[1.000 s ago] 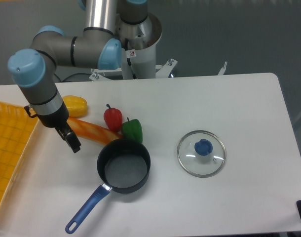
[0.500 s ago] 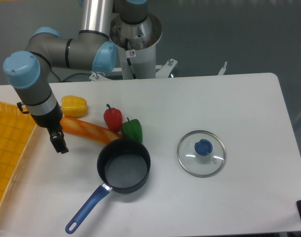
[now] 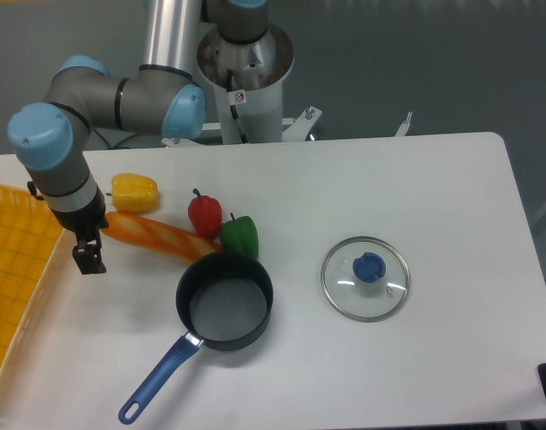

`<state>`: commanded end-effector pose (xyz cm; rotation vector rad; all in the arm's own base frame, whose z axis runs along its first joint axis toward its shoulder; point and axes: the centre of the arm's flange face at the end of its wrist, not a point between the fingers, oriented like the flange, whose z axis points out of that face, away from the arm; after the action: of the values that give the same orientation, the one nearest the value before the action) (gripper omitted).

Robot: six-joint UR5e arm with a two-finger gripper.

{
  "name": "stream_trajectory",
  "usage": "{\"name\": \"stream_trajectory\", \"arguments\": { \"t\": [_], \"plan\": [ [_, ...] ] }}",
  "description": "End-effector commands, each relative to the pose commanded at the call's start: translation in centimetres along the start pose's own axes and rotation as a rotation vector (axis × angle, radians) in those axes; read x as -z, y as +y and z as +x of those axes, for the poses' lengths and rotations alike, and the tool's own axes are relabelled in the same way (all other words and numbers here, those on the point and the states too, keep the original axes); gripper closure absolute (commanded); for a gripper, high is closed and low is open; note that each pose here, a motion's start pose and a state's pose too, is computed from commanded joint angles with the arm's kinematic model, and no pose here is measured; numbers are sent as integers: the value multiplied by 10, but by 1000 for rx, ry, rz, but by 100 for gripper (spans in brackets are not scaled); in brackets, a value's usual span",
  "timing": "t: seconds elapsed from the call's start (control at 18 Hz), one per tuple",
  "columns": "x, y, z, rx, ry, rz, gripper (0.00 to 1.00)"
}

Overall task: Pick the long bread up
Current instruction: 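Lower the gripper down to the bread's end near the yellow pepper, then align the open gripper over the bread and descend onto it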

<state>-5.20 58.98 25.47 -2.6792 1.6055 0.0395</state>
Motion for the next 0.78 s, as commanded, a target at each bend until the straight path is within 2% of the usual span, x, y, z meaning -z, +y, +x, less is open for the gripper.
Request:
{"name": "stream_trajectory", "arguments": {
  "t": [0.28, 0.56, 0.78],
  "plan": [
    [-26, 7, 29, -19, 64, -19, 0],
    [-31, 20, 36, -69, 69, -109, 0],
    [-30, 27, 36, -74, 71, -113, 0]
  ]
}}
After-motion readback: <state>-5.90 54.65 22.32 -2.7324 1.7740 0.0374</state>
